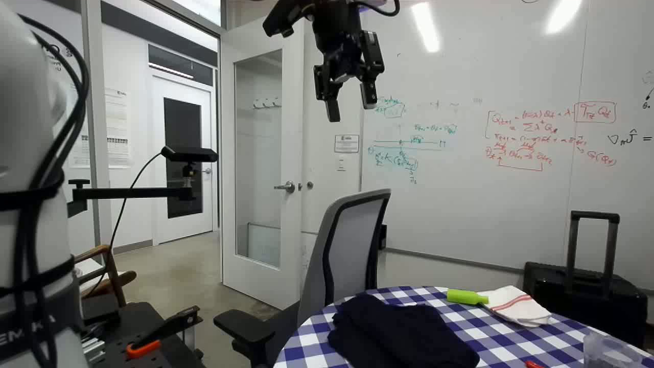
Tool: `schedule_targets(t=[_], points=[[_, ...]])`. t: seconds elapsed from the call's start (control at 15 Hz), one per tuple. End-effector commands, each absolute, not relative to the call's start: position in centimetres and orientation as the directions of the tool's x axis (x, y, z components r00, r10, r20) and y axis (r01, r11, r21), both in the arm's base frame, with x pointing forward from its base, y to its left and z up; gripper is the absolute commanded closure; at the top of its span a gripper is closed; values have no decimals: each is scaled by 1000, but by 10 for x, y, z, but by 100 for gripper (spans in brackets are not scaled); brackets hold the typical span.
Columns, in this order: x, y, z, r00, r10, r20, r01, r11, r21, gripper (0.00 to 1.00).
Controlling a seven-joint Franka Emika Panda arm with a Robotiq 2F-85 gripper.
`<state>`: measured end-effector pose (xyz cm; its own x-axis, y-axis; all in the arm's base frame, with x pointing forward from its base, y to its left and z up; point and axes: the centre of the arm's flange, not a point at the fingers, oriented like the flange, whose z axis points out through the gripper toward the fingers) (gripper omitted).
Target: Put the black cloth on the chair
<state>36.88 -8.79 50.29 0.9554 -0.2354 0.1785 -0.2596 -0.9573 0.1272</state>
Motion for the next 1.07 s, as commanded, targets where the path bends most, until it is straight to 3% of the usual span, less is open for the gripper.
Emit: schedule_targets(t=[0.0, 0.27, 0.53, 1.0], points=[[369, -88, 503, 955, -235, 179, -260, -957, 127, 0], [377, -77, 489, 953, -273, 133, -288, -952, 106, 0], [405, -56, 451, 875, -483, 37, -484, -875, 12, 0], [454, -49, 364, 643, -764, -47, -765, -640, -65, 0]])
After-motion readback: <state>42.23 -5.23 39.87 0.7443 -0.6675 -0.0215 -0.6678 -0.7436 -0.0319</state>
